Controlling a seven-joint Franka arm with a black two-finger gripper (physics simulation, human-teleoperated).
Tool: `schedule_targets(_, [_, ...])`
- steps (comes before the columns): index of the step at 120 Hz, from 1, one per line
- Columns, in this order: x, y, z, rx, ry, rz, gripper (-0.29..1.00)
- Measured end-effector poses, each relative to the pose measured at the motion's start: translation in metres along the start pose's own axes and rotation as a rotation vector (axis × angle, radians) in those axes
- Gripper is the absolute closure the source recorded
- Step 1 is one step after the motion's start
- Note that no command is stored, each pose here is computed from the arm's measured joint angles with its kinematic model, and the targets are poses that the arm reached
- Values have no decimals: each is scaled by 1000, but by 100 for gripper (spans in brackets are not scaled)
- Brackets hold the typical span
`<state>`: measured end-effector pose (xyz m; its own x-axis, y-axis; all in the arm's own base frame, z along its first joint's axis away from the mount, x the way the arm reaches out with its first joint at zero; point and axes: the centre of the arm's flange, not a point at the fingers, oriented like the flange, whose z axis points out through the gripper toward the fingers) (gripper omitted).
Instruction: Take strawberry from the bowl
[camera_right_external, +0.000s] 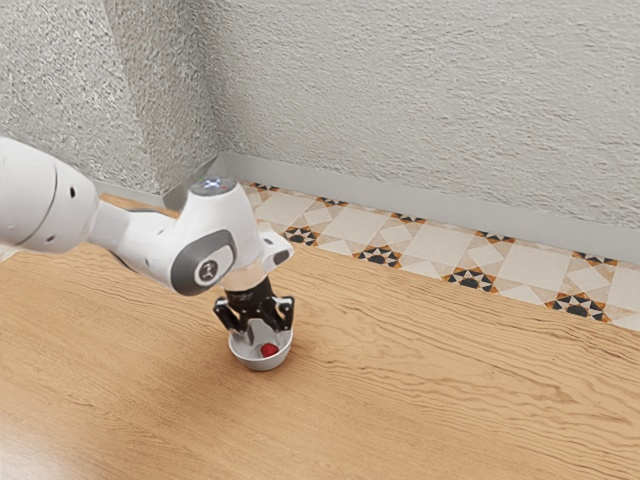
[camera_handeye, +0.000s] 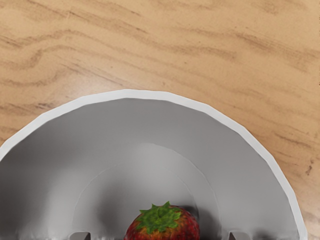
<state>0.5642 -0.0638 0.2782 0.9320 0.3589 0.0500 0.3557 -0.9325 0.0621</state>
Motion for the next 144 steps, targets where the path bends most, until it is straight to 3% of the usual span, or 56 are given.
schedule_targets(73, [-1,-4,25,-4,-20,-87,38])
schedule_targets(105, [-2,-3,28,-2,-19,-95,52])
schedule_targets(144, [3,-3,8,-9,25,-110,59])
